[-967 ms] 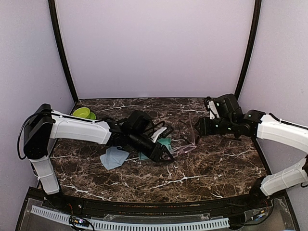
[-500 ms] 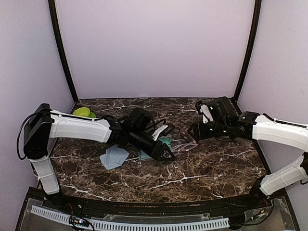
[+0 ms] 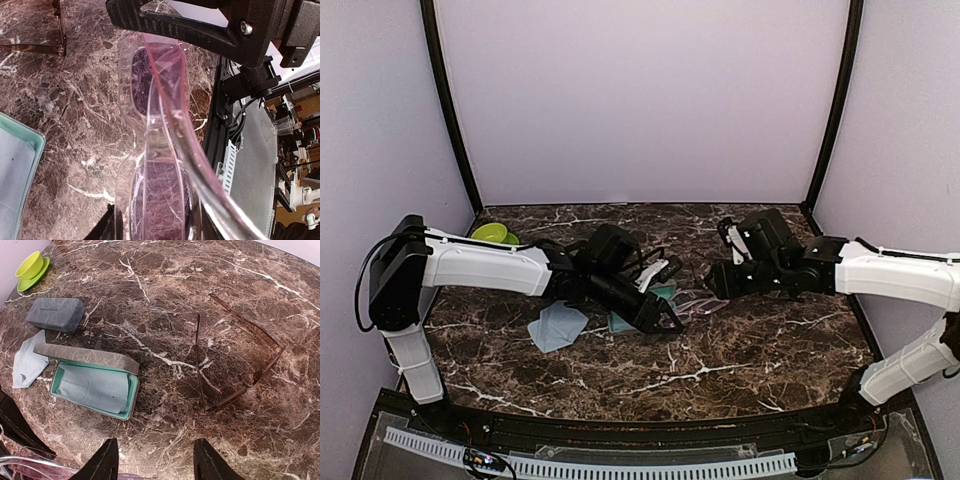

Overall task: Organize the sunglasses
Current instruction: Fold the right temple of the sunglasses with the sunglasses, then pass from the left arm to the right

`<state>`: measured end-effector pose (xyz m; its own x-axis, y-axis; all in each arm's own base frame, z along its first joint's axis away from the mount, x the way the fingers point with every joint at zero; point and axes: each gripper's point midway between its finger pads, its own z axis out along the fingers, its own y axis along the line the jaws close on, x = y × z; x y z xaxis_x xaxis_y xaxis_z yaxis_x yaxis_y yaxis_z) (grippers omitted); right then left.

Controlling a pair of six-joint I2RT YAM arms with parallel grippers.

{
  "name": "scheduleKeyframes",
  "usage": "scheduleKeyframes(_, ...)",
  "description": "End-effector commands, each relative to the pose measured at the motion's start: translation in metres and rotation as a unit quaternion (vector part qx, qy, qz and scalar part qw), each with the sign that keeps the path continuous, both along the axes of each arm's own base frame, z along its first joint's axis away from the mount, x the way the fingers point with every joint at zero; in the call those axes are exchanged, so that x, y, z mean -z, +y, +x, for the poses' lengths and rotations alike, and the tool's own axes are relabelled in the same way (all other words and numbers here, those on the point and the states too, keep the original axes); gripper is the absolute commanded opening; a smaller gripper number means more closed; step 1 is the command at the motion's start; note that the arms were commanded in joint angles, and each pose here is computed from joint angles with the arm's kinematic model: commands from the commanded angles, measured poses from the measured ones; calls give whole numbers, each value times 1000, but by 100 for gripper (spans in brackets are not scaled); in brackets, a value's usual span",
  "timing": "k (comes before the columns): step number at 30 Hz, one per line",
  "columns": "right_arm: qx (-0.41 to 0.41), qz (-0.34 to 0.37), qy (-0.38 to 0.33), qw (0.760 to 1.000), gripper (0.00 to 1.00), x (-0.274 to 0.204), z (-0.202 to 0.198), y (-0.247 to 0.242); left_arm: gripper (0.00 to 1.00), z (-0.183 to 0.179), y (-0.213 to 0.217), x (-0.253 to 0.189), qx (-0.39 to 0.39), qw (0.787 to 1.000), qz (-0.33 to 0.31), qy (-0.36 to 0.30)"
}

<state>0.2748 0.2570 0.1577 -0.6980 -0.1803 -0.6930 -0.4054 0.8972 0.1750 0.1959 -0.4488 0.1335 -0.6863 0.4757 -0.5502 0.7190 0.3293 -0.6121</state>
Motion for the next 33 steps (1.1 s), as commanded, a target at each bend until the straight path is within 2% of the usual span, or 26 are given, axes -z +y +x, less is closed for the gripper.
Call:
scheduleKeyframes(1, 12, 6, -15, 1000, 53, -13, 5, 1, 8, -2, -3, -8, 10, 1000, -17, -15)
scheduleKeyframes(8, 18, 17, -33, 999, 61, -36, 8, -24, 8, -10, 6, -1, 28, 999, -13, -27)
scheduleKeyframes(12, -37, 64, -17, 997, 65, -44, -3, -23, 7, -11, 19, -3, 44, 997, -11, -63)
scheduleKeyframes(15, -93, 94, 4, 991, 69, -44, -17, -13, 7, -12, 30, -11, 53, 997, -30, -56)
scheduleKeyframes(17, -140, 132, 22, 981, 76, -45, -30, 1, 7, -18, 34, -19, 69, 995, -48, -54)
scheduleKeyframes(20, -193, 179, 50, 963, 92, -45, -45, 18, 7, -37, 39, -36, 109, 990, -80, -37)
scheduleKeyframes(22, -233, 205, 64, 948, 99, -45, -57, 27, 7, -44, 44, -42, 118, 988, -97, -34)
scheduleKeyframes(26, -292, 249, 77, 920, 100, -50, -76, 40, 7, -50, 53, -51, 123, 985, -114, -37)
scheduleKeyframes(33, -336, 271, 73, 899, 100, -55, -89, 47, 7, -48, 51, -51, 135, 984, -110, -29)
